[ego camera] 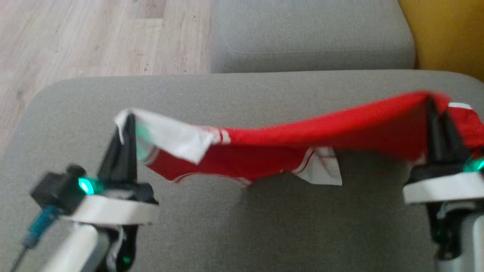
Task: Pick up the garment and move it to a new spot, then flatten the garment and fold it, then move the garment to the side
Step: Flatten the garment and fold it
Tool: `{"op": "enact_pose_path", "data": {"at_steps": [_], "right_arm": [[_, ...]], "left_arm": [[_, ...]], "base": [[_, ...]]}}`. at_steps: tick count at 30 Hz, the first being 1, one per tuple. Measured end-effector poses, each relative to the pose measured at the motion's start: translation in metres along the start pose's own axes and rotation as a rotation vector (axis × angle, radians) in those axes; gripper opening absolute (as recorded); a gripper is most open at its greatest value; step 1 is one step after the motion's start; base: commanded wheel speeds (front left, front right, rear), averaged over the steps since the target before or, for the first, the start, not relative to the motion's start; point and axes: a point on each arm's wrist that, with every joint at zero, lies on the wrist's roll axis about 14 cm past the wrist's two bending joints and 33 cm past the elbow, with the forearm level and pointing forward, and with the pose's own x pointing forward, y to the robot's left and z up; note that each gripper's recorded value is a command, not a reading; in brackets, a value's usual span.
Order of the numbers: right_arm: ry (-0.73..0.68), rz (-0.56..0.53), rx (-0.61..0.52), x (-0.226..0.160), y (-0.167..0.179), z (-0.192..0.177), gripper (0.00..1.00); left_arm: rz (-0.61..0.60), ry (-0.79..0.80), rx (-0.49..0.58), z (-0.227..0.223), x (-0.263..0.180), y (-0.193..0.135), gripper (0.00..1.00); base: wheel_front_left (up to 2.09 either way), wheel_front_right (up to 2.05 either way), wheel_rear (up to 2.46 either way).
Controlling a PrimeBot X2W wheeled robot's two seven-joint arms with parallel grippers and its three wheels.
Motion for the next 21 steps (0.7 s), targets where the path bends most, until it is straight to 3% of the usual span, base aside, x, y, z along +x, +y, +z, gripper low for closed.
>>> {"op": "enact_pose_path", "data": {"at_steps": [6,10,14,21], "right_arm": [[-0.239,-0.004,-0.076,0.009,0.002,0.096,0.00],[-0.297,-0.003,-0.087,0.012,0.003,0.124,0.00],[-0.273,0.002,-0.081,0.024,0.004,0.124,0.00],[-0.077,0.051,0.008,0.078,0.010,0.070,0.00]], "left_arm": [[-0.161,-0.229,0.133,0.103,0.012,-0.038,0.00],[-0.235,-0.305,0.193,0.147,0.021,-0.057,0.00],[-0.282,-0.317,0.255,0.165,0.039,-0.065,0.00],[-0.293,-0.196,0.340,0.149,0.110,-0.050,0.00]], "base": [[0.00,0.00,0.00],[0.00,0.00,0.00],[0.00,0.00,0.00],[0.00,0.00,0.00]]}}
